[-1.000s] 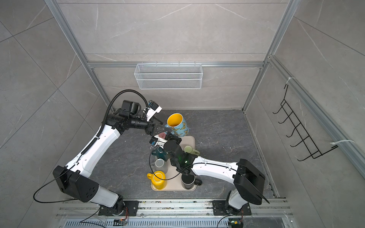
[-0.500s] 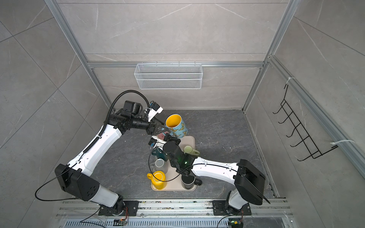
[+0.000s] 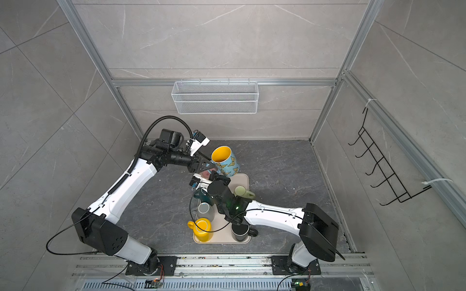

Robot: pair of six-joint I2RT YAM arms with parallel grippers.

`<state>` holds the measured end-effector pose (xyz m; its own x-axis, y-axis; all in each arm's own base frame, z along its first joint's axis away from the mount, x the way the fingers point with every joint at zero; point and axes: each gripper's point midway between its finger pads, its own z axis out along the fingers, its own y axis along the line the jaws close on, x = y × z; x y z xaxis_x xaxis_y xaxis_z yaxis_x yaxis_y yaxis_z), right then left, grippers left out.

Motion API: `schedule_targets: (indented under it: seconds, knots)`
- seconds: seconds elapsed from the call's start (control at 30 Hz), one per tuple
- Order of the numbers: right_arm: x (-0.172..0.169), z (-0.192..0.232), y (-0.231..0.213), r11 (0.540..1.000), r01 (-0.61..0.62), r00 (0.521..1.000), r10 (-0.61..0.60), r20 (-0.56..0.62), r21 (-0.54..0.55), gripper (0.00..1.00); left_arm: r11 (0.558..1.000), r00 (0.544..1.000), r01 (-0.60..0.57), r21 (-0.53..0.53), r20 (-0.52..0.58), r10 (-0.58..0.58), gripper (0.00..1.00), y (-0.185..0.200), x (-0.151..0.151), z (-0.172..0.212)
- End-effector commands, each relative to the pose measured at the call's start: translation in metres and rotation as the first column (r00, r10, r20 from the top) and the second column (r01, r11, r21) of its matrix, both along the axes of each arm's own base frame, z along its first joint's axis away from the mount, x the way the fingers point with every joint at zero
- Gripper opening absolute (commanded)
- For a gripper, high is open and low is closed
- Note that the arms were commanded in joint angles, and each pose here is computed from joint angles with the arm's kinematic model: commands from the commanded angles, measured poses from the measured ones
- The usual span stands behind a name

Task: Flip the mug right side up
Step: 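Grasp the blue mug's handle with the left gripper while the right holds it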

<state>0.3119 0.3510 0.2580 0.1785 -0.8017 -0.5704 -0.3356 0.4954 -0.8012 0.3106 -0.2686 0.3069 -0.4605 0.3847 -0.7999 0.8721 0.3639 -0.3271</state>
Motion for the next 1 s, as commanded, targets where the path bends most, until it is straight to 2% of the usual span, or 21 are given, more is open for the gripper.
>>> schedule_targets:
  seconds: [0.0, 0.13, 0.3, 0.37, 0.57, 0.8, 0.9, 0.97]
  knots:
    - [-0.007, 0.065, 0.000, 0.982, -0.017, 0.996, 0.000, 0.092, 0.186, 0.00, 1.000, 1.000, 0.018, 0.021, -0.012, -0.018, 0.50, -0.002, 0.000, -0.009]
    - [-0.009, 0.069, 0.000, 0.980, -0.022, 0.995, 0.003, 0.095, 0.200, 0.00, 0.999, 0.999, 0.035, 0.019, -0.032, -0.034, 0.37, -0.003, -0.003, -0.011]
    - [-0.011, 0.072, 0.000, 0.978, -0.028, 0.995, 0.008, 0.098, 0.205, 0.00, 0.999, 0.999, 0.039, 0.019, -0.036, -0.038, 0.08, -0.003, -0.004, -0.012]
    - [-0.011, 0.073, -0.001, 0.978, -0.026, 0.995, 0.006, 0.098, 0.208, 0.00, 0.999, 0.999, 0.042, 0.015, -0.031, -0.041, 0.00, -0.004, -0.003, -0.010]
    - [-0.010, 0.070, -0.005, 0.979, 0.002, 0.996, -0.021, 0.092, 0.205, 0.00, 1.000, 1.000, 0.007, 0.016, -0.015, -0.006, 0.00, -0.004, 0.004, -0.006]
    - [-0.010, 0.064, -0.012, 0.980, 0.035, 0.996, -0.050, 0.076, 0.196, 0.30, 0.996, 0.997, -0.081, 0.034, 0.018, 0.080, 0.00, 0.001, 0.019, -0.003]
    - [-0.010, 0.064, -0.016, 0.979, 0.046, 0.996, -0.062, 0.071, 0.200, 0.38, 0.992, 0.993, -0.116, 0.043, 0.032, 0.115, 0.00, 0.003, 0.025, -0.004]
    - [-0.011, 0.064, -0.019, 0.978, 0.052, 0.995, -0.067, 0.069, 0.203, 0.39, 0.990, 0.990, -0.136, 0.040, 0.046, 0.134, 0.00, 0.005, 0.029, -0.003]
